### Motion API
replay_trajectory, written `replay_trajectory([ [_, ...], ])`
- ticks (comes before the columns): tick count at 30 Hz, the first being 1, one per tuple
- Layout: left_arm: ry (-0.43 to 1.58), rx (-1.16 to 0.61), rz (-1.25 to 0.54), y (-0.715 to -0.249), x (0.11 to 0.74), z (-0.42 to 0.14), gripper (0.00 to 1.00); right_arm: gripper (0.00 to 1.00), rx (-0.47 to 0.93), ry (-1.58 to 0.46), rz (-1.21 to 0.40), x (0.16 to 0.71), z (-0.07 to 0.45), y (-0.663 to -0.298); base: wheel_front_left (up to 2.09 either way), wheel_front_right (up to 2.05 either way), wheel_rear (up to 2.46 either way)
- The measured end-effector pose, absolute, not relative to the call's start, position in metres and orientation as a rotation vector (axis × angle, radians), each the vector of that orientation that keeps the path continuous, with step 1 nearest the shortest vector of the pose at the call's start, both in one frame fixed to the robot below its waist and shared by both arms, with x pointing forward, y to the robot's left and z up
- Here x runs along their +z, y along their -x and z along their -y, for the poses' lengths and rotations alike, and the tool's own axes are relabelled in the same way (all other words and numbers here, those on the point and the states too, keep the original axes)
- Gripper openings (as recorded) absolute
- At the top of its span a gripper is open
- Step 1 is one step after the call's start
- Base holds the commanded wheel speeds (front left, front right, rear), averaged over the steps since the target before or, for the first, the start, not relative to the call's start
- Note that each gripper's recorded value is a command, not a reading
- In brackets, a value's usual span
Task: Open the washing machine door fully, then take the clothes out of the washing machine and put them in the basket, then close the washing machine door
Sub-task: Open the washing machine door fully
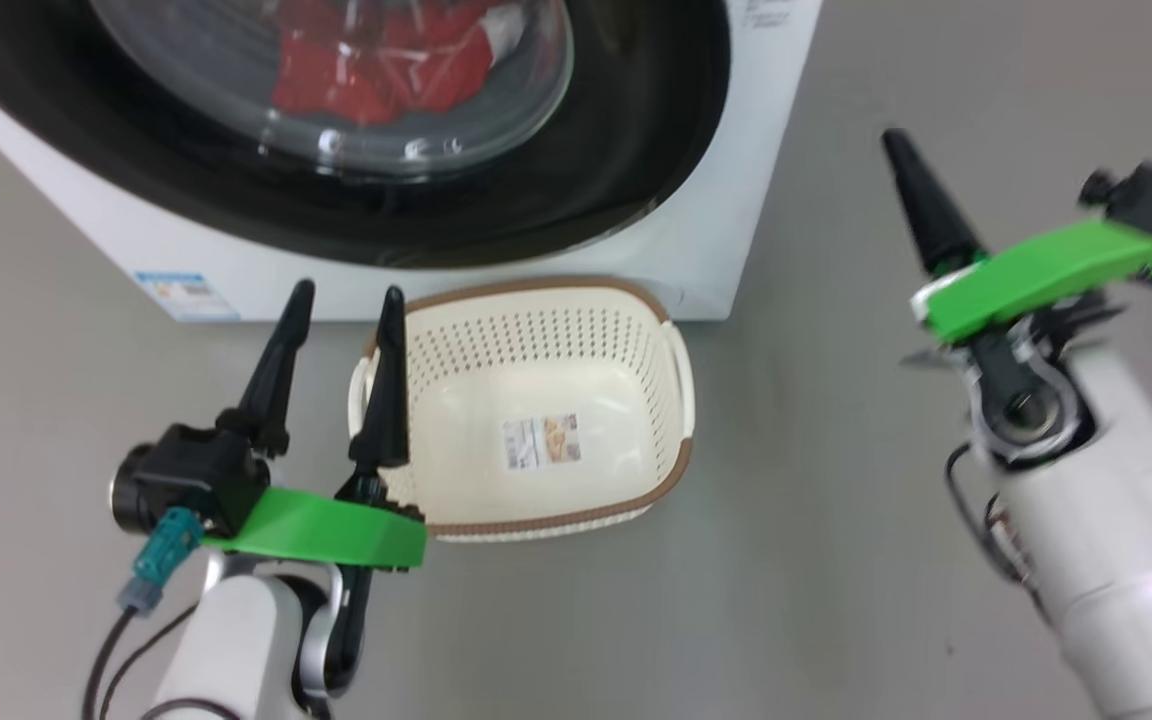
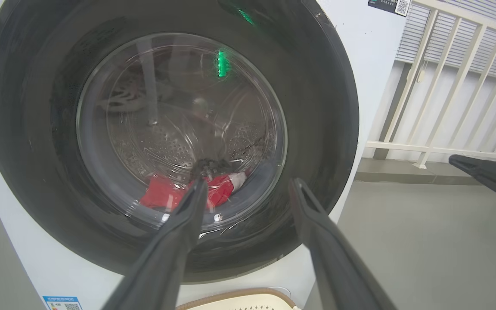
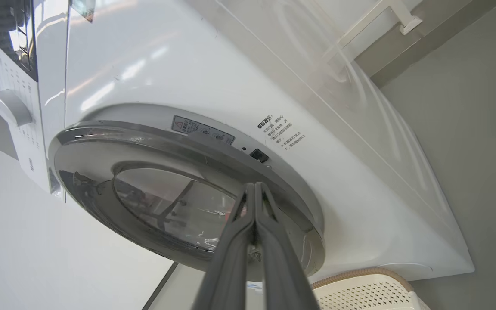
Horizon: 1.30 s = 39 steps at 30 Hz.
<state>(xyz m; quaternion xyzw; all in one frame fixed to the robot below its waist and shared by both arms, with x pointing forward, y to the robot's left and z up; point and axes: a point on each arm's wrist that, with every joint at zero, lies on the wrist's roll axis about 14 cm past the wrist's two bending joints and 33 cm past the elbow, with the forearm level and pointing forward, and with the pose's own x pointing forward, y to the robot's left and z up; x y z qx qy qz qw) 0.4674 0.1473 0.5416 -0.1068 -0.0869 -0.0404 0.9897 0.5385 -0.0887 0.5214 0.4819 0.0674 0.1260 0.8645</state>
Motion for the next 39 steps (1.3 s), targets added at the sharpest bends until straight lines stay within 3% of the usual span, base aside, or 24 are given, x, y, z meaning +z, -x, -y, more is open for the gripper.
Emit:
replay_trajectory([
  [17,0.221,-0.055,0.161,-0.494,0.519,-0.158,1.00,0.00,0.472,-1.335,-0.301,0.529,0.067,-0.615,0.00,0.00,0.00],
  [39,0.192,-0.011,0.088,-0.505,0.481,-0.175,1.00,0.00,0.677,-1.480,-0.468,0.521,0.025,-0.658,0.00,0.00,0.00],
])
